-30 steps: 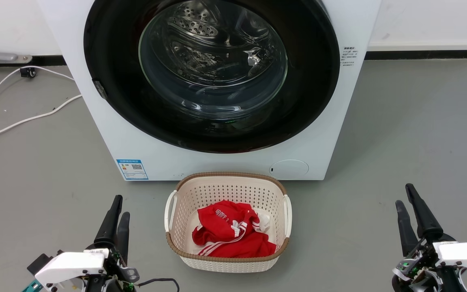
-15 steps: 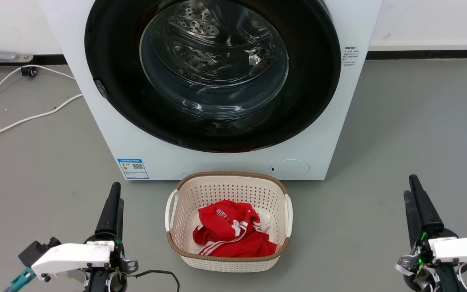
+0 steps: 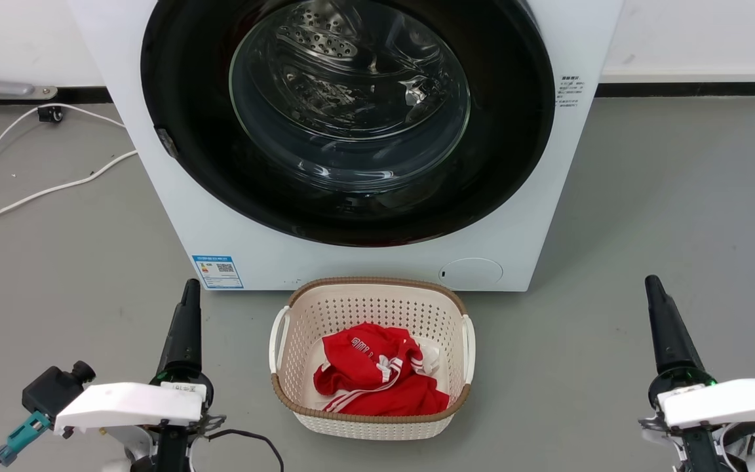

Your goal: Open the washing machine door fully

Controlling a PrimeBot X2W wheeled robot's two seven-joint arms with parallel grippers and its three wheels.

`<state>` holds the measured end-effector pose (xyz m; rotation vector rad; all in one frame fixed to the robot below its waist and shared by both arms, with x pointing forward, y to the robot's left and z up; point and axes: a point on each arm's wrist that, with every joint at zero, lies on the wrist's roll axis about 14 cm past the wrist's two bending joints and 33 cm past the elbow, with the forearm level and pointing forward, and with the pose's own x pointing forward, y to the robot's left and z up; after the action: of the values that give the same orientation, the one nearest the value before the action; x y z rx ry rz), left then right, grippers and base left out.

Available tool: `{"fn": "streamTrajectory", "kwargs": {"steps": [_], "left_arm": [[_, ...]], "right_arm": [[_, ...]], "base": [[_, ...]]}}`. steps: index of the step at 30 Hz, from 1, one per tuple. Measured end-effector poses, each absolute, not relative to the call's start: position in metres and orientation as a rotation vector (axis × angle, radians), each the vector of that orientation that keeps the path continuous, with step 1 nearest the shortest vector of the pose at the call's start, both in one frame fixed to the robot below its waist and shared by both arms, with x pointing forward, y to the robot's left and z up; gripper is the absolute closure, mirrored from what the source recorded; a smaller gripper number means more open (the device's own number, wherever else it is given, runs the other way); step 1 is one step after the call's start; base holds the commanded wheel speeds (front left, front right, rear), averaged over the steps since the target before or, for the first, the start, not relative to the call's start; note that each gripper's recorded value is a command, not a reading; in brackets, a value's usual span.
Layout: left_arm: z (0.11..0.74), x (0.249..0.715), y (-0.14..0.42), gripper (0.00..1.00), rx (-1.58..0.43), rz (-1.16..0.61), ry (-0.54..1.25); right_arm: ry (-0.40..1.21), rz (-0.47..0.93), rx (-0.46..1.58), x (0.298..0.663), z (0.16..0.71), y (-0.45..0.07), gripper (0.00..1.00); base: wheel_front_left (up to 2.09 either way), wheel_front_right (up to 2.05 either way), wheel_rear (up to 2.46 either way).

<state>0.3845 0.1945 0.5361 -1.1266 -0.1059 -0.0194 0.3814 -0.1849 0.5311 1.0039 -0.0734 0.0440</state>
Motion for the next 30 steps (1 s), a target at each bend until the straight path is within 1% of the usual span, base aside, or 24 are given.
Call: {"fn": "streamTrajectory", "kwargs": {"steps": [15,30], "left_arm": [[0.545,0.384,0.191,0.00,-0.807,-0.031,-0.138],[0.549,0.384,0.189,0.00,-0.523,-0.031,-0.156]], "right_arm": [[-0.080,0.081,0.650,0.379,0.533,-0.172,0.00],[-0.094,0.102,0.442,0.375,0.539,-0.168,0.00]], "base": [[0.00,0.00,0.00],[0.00,0.00,0.00]]}}
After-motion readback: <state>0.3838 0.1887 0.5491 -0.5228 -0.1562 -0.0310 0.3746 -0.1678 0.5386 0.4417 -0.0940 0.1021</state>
